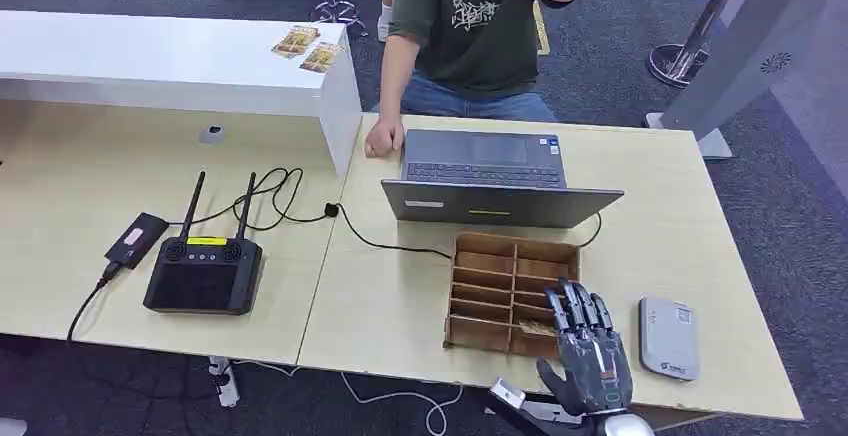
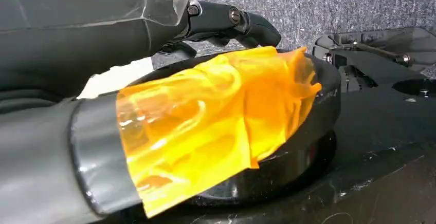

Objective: Pass the card to the sensor for recognition and then transmit it.

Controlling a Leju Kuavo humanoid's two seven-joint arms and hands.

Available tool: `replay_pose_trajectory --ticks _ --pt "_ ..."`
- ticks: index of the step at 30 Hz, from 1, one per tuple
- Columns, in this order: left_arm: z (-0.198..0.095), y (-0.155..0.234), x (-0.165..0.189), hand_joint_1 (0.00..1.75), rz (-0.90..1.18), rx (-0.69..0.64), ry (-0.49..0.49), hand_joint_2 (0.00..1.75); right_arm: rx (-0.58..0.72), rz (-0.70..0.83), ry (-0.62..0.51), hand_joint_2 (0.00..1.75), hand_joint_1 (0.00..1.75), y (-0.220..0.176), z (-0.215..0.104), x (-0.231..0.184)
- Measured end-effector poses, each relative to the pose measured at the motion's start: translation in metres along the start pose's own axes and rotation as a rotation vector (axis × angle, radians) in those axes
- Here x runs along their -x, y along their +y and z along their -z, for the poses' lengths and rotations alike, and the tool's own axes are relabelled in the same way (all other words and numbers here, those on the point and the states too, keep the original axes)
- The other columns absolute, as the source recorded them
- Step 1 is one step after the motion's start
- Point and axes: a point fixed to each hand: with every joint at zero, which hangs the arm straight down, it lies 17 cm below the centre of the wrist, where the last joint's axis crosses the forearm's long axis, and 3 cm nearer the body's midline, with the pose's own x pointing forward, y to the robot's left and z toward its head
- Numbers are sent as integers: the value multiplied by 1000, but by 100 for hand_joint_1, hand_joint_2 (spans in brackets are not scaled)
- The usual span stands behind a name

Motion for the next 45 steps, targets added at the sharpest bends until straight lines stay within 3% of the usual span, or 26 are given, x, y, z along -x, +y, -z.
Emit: replay_pose_trajectory --ticks 4,5,6,7,8,12,13,14,15,16,17,19,22,27,28,29,31,32,45 --pt "0 0 0 0 0 0 0 0 0 0 1 175 3 0 0 0" --pt "0 0 0 0 0 0 0 0 -1 0 2 175 28 0 0 0" --pt "0 0 0 0 0 0 0 0 -4 -1 2 175 28 1 0 0" --pt "0 0 0 0 0 0 0 0 -5 -1 3 175 145 1 0 0" --pt "0 0 0 0 0 1 0 0 -5 0 4 175 162 1 0 1" --pt "0 0 0 0 0 1 -1 0 -9 -1 6 175 169 1 0 1" --pt "0 0 0 0 0 2 -2 0 -9 -1 6 175 154 1 0 1" --pt "0 0 0 0 0 2 -1 0 -9 0 6 175 124 1 0 1" --pt "0 0 0 0 0 3 -1 0 -9 0 6 175 115 1 0 1" --pt "0 0 1 0 0 3 -1 0 -9 0 5 175 73 1 0 0" --pt "0 0 1 0 -1 3 -1 0 -8 0 5 175 58 1 0 0" --pt "0 0 1 0 -1 3 -1 0 -9 0 6 175 58 1 0 0" --pt "0 0 1 0 -1 3 -1 0 -9 0 6 175 70 1 0 0" --pt "0 0 1 0 -1 4 0 0 -9 0 6 175 70 1 0 0" --pt "0 0 1 0 -1 4 0 0 -9 0 6 175 80 1 0 0" --pt "0 0 1 0 -1 4 0 0 -9 0 6 175 133 1 0 0" --pt "0 0 1 0 -1 4 0 0 -9 0 6 175 140 1 0 0" --pt "0 0 1 0 -1 4 0 0 -9 0 6 175 169 1 0 0" --pt "0 -1 2 0 -1 5 2 0 1 3 5 175 175 -2 1 0"
